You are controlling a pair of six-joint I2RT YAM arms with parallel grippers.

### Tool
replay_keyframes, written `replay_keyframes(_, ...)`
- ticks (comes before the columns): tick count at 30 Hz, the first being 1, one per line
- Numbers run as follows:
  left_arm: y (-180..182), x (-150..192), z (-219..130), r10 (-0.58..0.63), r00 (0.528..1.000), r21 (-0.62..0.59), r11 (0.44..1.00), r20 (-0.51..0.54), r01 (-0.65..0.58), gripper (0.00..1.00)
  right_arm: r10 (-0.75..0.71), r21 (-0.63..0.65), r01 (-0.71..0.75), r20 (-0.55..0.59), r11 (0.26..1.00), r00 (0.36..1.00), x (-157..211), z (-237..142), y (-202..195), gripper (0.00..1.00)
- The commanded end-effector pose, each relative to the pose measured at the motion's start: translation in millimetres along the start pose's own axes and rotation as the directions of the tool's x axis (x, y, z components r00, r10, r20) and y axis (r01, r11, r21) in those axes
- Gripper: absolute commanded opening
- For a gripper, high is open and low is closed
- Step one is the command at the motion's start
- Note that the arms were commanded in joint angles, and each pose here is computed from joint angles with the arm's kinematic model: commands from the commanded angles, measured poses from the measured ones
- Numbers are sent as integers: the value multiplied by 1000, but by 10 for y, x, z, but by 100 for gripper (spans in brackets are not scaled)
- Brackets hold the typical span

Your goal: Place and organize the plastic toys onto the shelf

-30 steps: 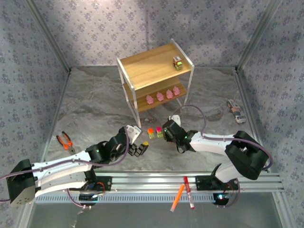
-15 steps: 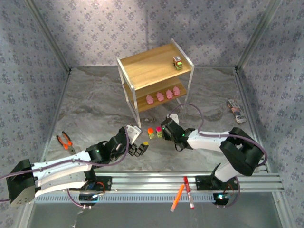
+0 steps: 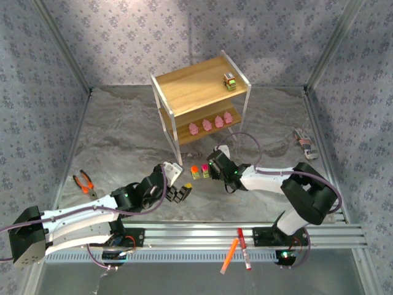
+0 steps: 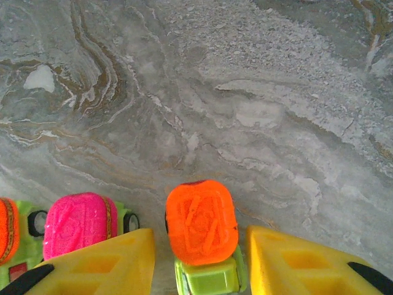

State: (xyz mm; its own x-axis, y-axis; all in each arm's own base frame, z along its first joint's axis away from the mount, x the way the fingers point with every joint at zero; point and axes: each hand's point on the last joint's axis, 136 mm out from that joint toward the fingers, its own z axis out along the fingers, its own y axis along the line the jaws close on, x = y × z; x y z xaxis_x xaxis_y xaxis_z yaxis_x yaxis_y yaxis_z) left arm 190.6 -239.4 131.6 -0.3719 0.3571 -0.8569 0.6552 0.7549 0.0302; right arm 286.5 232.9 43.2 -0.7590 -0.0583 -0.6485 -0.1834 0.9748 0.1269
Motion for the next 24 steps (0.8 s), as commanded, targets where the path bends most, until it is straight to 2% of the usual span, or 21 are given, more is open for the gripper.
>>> replay_keyframes(1,0,-60,-3,-17,1000,4,1000,5,17,99,-18,-4,18,3,1000,1000,-85,19,39,44)
replay_keyframes(24,9,-61,-2,-19,1000,2,1000,5,19,99,-16,3,16,-17,1000,1000,-71,74,-15,40)
